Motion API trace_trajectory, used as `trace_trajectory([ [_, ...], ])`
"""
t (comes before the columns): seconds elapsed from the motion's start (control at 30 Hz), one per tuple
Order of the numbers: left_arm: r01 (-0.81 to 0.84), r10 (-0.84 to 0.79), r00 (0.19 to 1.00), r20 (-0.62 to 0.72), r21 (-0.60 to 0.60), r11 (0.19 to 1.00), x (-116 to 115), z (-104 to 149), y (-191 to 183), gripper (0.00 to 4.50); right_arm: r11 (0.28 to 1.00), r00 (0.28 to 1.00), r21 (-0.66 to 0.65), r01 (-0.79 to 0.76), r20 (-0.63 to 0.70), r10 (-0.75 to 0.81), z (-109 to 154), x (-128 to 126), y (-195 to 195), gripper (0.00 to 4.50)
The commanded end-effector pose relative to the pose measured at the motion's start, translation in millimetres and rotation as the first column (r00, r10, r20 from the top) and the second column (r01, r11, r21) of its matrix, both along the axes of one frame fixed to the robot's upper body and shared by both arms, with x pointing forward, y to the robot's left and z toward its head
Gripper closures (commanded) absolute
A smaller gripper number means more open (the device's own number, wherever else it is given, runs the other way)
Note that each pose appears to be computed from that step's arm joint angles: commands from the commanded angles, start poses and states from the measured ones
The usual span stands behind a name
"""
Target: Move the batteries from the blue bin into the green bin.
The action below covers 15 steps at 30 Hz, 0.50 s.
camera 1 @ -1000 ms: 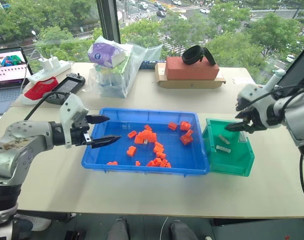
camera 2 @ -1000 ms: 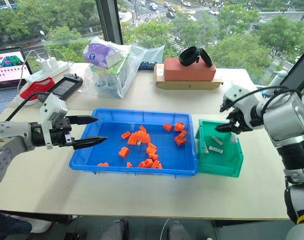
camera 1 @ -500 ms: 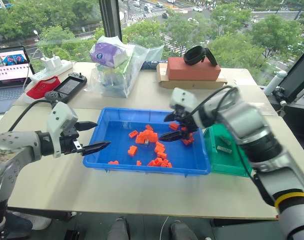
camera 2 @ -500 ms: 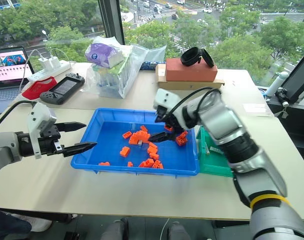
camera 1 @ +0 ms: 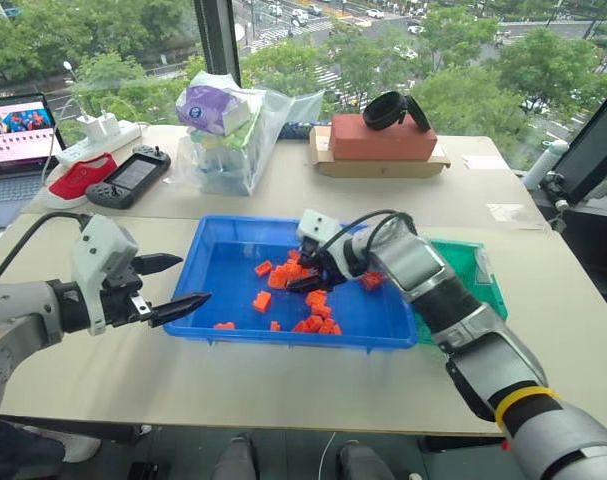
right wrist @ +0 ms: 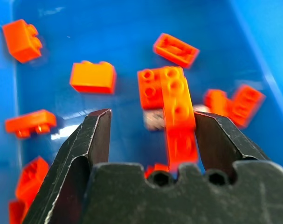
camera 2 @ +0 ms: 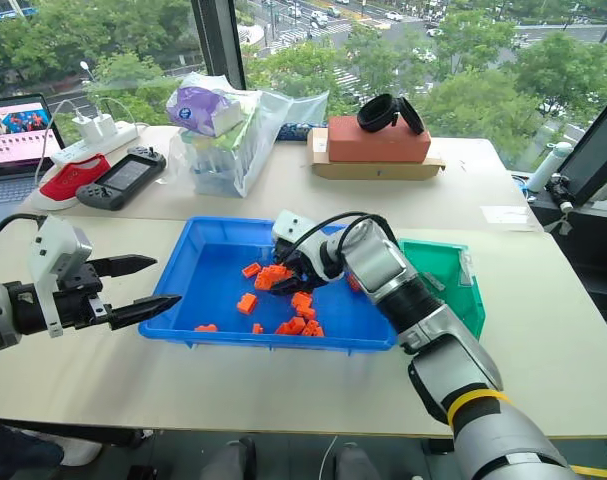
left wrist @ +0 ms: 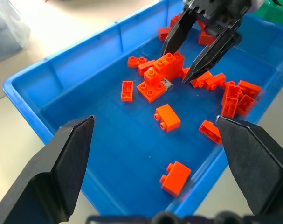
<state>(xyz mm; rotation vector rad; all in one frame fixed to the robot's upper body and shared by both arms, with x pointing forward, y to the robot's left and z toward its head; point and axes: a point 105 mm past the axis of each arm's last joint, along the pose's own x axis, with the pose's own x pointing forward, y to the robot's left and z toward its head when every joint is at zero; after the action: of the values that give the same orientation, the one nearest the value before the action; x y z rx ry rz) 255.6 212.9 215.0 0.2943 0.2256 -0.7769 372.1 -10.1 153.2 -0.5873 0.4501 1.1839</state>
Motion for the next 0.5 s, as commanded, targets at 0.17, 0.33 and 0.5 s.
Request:
trace_trajectory([
  [0.17,-0.026,0.025,0.999,0.036,0.024,0.999,-3.3,7.8,5.7,0.0,0.999,0.999,0.037,-0.04,0.021,0.039,12.9,-2.5,8.1,2.77],
  [0.33,-0.024,0.024,0.999,0.032,0.019,1.0,-3.5,6.9,5.6,0.0,0.998,0.999,0.057,-0.034,0.036,0.032,23.7,-2.8,3.7,4.0],
  [0.5,-0.022,0.021,0.999,0.034,0.018,1.0,-1.9,6.6,5.4,0.0,0.99,0.998,0.126,-0.056,0.025,0.053,50.8,-10.3,-10.5,4.01],
])
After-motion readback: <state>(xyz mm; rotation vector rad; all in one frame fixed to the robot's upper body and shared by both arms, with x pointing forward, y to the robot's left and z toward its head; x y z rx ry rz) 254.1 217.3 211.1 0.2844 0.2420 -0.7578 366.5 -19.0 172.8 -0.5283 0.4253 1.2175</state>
